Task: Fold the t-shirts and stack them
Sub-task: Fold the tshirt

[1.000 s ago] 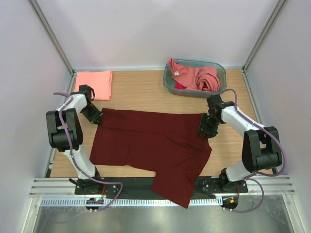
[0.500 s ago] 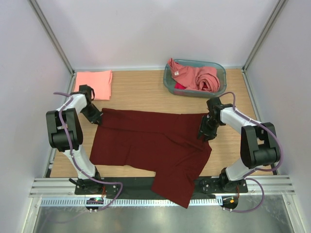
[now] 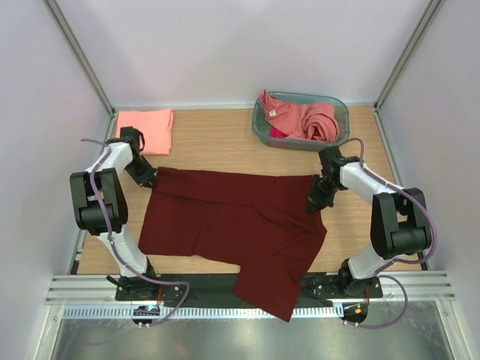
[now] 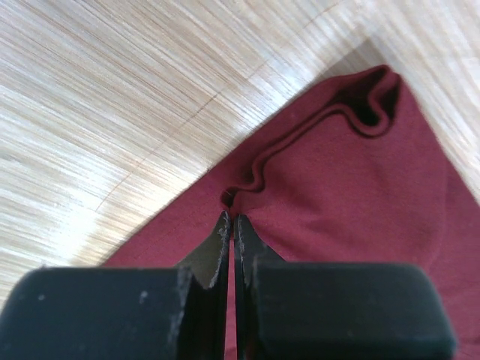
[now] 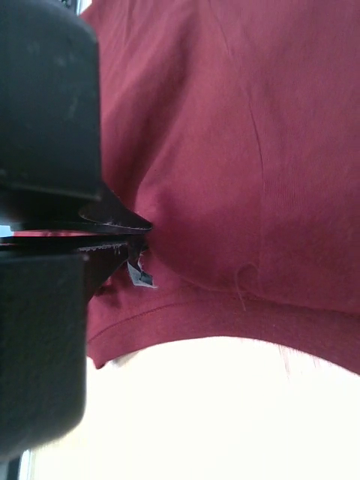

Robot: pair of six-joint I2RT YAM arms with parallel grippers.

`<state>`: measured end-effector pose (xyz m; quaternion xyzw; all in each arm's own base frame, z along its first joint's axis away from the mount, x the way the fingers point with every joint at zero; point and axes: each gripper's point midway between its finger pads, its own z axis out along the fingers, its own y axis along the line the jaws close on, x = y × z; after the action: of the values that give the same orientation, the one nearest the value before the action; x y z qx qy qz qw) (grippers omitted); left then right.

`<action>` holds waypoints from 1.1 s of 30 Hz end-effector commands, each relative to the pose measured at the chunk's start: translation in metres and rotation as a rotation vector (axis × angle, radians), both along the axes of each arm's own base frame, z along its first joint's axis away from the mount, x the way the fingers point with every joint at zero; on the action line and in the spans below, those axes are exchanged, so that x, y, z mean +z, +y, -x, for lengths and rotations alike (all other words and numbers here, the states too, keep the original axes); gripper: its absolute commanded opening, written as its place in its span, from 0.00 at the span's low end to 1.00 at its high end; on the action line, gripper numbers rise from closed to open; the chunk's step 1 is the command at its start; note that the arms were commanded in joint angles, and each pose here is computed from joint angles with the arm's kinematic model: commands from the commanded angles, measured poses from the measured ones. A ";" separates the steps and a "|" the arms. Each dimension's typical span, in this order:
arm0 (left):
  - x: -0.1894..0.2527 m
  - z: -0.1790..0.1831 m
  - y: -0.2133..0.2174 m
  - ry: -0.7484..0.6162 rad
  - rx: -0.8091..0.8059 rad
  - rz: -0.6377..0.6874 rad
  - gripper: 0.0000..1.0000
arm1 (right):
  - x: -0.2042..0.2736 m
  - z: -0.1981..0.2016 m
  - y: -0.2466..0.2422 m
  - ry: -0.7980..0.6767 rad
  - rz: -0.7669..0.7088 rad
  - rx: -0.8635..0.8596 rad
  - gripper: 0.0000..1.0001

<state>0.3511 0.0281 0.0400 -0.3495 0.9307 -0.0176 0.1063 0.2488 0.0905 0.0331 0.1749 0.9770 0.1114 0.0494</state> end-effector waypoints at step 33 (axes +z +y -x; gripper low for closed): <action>0.083 -0.124 -0.004 -0.312 -0.069 0.090 0.00 | 0.140 -0.143 -0.032 -0.352 -0.035 -0.128 0.01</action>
<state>0.4641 0.0214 0.1005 -0.3269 0.9171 -0.1034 0.2035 0.3802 0.0595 0.1518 0.2222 0.9426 0.1470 0.2014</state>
